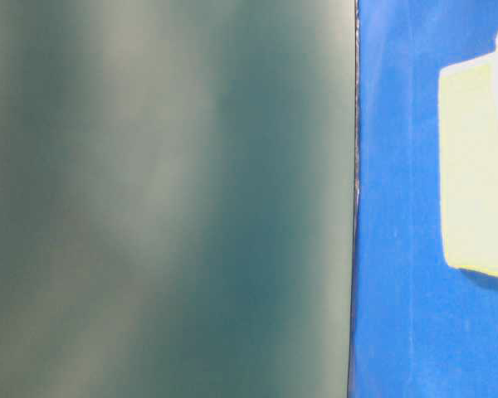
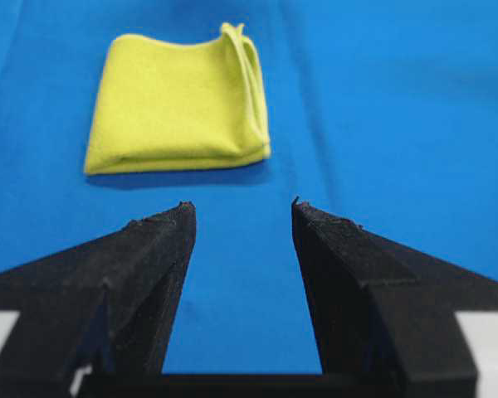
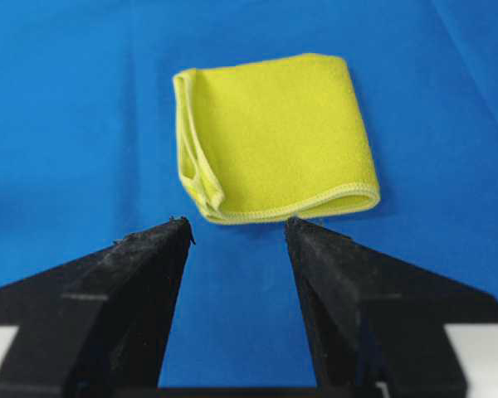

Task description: Fold the yellow towel.

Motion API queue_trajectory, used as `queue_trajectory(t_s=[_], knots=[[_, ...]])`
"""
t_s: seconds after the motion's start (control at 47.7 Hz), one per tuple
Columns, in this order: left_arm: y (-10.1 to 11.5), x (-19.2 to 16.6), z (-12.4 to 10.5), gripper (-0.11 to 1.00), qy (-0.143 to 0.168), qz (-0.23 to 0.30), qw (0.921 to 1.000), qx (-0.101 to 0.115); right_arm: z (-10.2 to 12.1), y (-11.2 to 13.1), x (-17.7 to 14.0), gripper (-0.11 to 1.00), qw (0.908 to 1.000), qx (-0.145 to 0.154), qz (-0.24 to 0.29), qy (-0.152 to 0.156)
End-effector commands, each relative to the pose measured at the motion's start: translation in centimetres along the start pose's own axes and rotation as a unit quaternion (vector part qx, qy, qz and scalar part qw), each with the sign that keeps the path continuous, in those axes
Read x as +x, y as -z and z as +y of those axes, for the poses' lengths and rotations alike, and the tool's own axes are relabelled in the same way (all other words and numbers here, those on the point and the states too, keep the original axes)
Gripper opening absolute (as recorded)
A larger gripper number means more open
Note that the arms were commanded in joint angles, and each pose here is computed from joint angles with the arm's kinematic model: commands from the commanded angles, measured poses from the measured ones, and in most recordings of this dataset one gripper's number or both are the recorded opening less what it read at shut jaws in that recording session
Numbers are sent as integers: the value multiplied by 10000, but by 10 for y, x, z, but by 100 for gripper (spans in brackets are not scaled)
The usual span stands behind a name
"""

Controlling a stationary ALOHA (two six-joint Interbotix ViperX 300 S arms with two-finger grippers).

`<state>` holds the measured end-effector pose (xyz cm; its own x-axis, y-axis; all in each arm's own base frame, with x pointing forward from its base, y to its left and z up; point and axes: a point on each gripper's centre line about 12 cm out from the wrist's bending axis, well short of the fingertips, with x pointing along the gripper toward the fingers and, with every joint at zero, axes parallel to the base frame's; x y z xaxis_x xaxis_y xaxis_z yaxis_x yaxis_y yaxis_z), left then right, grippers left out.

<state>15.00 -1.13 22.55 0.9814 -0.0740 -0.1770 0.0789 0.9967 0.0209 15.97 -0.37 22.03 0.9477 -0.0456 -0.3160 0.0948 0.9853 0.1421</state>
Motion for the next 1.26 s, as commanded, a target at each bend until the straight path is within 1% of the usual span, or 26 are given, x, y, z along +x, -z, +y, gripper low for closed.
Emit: queue_trajectory(t_s=[0.0,0.231,1.237], knots=[[-5,1,1,48,-32,-53,10000,2,1,-4,2,55,10000,-22,-5,-2],[-5,1,3,48,-85,-44,10000,-7,1,-4,2,55,10000,-14,-5,-4],[-4,1,3,47,-84,-21,10000,-15,1,-3,2,55,10000,-22,2,-1]])
